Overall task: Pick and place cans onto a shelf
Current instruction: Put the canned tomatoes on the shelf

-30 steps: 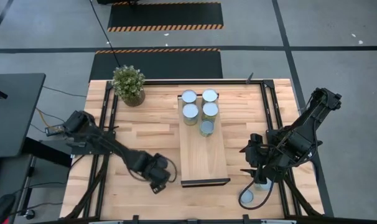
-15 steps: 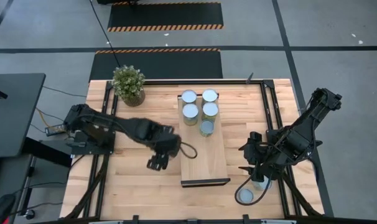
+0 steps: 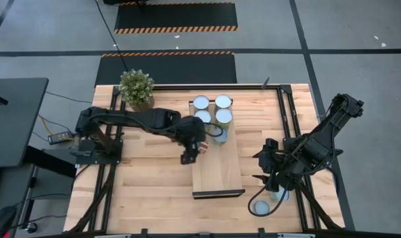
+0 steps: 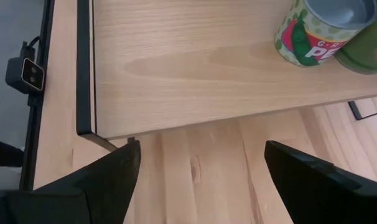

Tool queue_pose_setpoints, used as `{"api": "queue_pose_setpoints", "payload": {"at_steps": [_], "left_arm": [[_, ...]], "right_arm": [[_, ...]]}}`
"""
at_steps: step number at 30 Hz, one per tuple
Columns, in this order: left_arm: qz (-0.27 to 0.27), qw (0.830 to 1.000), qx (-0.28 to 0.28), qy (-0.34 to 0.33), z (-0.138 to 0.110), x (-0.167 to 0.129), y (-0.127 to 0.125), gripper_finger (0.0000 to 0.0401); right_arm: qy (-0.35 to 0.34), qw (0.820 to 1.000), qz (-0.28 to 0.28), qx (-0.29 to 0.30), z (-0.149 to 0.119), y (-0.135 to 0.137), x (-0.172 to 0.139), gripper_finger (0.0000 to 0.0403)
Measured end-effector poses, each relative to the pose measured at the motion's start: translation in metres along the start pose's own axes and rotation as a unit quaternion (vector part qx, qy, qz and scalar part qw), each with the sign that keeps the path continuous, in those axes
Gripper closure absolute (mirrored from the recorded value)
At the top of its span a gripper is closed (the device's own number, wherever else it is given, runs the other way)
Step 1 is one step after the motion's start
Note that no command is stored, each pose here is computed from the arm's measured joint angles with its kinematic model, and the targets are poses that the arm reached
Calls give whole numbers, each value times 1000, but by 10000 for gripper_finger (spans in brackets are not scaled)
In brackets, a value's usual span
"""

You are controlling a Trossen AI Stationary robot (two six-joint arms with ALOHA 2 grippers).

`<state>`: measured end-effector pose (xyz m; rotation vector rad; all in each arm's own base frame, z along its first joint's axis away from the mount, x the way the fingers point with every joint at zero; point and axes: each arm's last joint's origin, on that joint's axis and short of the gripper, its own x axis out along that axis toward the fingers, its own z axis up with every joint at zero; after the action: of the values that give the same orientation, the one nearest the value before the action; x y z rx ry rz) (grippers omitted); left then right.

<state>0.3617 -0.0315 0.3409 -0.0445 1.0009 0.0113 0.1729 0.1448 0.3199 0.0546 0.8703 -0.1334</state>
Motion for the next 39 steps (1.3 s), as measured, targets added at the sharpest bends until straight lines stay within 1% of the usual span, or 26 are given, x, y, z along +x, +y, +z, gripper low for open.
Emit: {"api": "queue_pose_setpoints", "payload": {"at_steps": [3, 5, 9, 16, 20, 27, 29, 32, 35, 39], "left_arm": [[1, 999, -43, 20, 7, 7, 2, 111], [-1, 998, -59, 37, 9, 12, 3, 111], [6, 995, -74, 72, 8, 24, 3, 111], [11, 991, -96, 90, 7, 39, 2, 109], [10, 991, -103, 86, 8, 41, 2, 85], [10, 992, -108, 68, 12, 42, 1, 20], [10, 992, -109, 67, 12, 42, 1, 8], [13, 991, -112, 78, 10, 41, 2, 4], [18, 989, -110, 101, 6, 37, 2, 6], [18, 988, -102, 113, 5, 34, -2, 7]], "right_arm": [[1, 1000, -2, 0, 1, -1, 1, 53], [1, 1000, -2, 1, 2, -2, 1, 53], [4, 1000, 0, 1, 2, -2, 1, 53], [-1, 1000, 5, 4, 3, -1, 1, 53], [-4, 1000, 7, 6, 3, 0, 1, 53], [-4, 1000, 7, 7, 3, 0, 1, 53], [-4, 1000, 7, 8, 3, 0, 1, 53], [-5, 1000, 8, 8, 3, 0, 1, 53], [-5, 1000, 8, 8, 3, 0, 1, 53], [-6, 1000, 9, 9, 4, 0, 1, 53]]}}
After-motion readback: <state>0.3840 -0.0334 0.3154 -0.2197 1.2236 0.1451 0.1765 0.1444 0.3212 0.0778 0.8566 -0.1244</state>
